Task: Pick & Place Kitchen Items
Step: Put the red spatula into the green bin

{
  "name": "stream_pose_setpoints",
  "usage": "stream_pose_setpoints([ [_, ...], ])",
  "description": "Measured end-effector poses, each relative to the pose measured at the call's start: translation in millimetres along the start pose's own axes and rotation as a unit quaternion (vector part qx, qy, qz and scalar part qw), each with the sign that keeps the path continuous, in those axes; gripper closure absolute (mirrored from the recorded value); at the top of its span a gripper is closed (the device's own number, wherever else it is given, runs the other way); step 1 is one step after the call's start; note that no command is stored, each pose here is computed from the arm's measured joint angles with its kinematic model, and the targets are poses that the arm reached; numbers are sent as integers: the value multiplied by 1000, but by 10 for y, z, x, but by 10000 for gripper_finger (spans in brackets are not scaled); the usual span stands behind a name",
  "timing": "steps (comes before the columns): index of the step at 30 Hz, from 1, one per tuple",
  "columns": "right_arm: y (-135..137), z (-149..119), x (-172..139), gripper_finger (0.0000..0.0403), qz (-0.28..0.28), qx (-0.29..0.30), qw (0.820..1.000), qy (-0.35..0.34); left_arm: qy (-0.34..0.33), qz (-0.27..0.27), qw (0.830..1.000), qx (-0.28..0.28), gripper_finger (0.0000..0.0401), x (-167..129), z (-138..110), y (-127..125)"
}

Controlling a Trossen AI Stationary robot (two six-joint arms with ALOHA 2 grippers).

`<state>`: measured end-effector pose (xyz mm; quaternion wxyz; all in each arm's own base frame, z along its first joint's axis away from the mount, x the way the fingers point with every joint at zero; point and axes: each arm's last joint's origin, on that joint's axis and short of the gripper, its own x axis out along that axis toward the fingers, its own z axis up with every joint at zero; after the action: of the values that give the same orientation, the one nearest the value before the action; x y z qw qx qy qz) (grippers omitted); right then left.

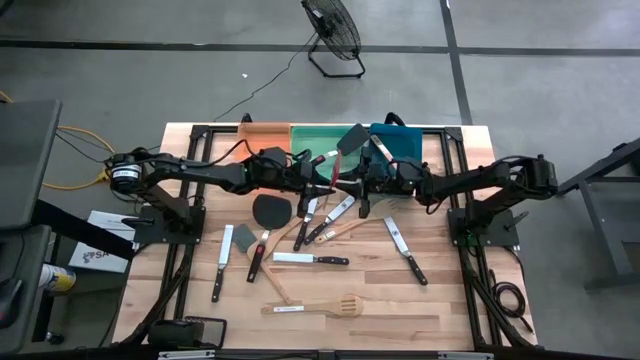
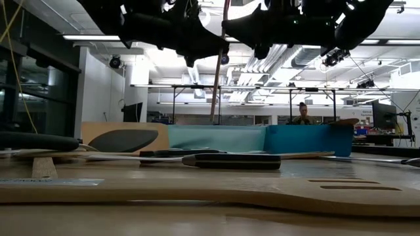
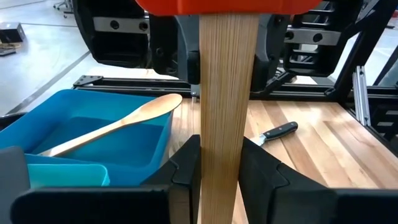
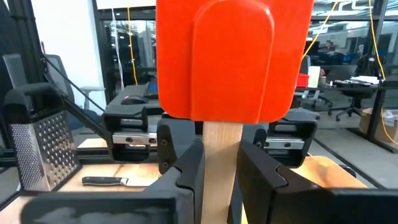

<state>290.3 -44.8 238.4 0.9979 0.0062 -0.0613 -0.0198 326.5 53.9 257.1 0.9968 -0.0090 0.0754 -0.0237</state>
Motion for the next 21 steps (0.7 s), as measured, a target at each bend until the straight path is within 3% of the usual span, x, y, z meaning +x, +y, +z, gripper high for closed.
stream_pose_setpoints([
  [10, -14, 27, -14, 217, -26, 15, 1000, -2, 11, 6, 1000, 2, 330, -5, -17, 1],
  [21, -57, 79, -167, 199, -147, 45, 986, 72, 47, 101, 993, 43, 330, -3, 49, 56],
])
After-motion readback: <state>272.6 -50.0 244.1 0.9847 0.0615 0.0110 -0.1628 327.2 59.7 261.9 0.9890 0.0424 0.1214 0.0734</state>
